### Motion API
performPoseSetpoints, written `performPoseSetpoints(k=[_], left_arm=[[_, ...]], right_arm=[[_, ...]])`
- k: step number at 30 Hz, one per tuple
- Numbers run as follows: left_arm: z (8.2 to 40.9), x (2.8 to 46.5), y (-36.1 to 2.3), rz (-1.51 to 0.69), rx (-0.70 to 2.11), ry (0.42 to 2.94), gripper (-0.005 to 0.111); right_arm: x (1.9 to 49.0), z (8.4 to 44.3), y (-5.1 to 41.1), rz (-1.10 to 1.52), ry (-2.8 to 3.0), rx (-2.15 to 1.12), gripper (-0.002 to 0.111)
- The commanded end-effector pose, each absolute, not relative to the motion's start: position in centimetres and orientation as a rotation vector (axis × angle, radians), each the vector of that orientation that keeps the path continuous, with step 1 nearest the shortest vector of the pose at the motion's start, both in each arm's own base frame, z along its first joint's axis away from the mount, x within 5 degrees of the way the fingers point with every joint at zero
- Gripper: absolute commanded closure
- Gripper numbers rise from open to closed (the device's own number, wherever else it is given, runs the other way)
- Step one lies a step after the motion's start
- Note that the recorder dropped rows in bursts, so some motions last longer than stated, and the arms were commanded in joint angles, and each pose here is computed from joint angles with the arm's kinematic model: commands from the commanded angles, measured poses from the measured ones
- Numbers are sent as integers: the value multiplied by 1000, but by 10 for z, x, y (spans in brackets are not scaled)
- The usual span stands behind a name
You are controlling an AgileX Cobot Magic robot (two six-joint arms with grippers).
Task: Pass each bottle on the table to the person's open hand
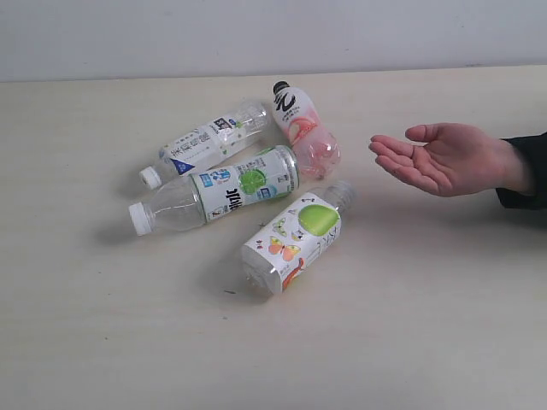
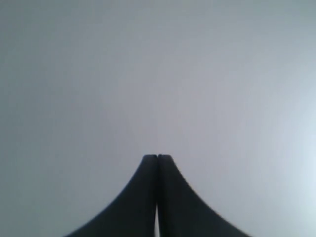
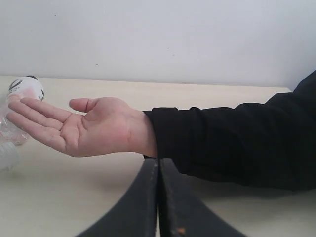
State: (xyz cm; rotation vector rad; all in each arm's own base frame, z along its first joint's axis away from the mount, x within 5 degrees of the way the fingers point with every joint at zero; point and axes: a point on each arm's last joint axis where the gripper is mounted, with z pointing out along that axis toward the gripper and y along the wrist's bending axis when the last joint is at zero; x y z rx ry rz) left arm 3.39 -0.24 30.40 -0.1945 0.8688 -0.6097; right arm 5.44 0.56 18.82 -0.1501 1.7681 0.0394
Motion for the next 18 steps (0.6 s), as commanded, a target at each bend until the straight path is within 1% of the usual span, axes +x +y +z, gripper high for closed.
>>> performPoseSetpoints(k=[1,2,5,6,7,9,11,12,14,15,18], left_arm=[[383,60,-7,-511,-168,1023,107],[399,76,-10,-476,-157,1112,107],[427,140,-20,-369,-117,1473,107],[428,163,-24,-332,-95,1611,107],[432,179,-27,-296,-66,1744,107],[429,212,-34,-264,-36,2027,107],[415,246,-44,-265,42,2289,107],[408,257,-51,-285,99,2377,107],[390,280,-71,-338,287,2564,107],[379,290,-81,-360,371,2629,107],[354,308,-126,-387,579,2693,107]], right_arm=[[54,188,6,42,1760,-151,108],[54,188,6,42,1760,-151,108],[54,188,6,42,1760,-151,108],[54,188,6,42,1760,-151,108],[54,188,6,42,1760,-151,108],[54,188,6,42,1760,-151,108],[54,188,6,42,1760,-151,108],[54,188,6,42,1760,-151,108],[54,188,6,42,1760,-151,108],[54,188,6,42,1760,-151,108],[54,188,6,42,1760,-151,108]])
